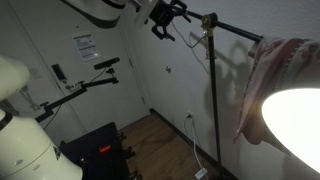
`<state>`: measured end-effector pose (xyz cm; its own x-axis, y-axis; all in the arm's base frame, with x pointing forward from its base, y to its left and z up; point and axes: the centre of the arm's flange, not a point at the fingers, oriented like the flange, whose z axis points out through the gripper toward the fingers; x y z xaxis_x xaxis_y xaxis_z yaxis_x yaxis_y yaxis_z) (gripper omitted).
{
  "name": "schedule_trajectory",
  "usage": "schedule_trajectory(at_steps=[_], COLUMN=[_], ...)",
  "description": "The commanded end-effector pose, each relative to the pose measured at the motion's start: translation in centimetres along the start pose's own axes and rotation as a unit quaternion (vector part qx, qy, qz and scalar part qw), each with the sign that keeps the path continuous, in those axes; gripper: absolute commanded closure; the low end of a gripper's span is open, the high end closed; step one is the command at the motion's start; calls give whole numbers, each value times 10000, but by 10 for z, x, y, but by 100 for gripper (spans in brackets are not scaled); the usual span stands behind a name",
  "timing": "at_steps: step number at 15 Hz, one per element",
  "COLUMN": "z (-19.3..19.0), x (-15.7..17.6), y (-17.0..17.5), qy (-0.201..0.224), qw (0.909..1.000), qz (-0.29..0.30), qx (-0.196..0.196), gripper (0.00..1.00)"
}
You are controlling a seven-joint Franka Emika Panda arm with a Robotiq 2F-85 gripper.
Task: Remove the bracelet from the lamp and put it on the floor
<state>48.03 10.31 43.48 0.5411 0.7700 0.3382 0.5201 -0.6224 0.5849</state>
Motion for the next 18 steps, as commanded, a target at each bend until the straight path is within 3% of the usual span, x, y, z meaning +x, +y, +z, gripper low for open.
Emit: schedule_trajectory(at_steps=[1,9,18], z=[0,9,21], x=[2,-3,-12], y=[2,13,23], qy=[110,95,383], qw=[9993,9949,9905], qz=[-351,-926,-1290], qx=[-72,-378,-280], gripper=[0,0,0])
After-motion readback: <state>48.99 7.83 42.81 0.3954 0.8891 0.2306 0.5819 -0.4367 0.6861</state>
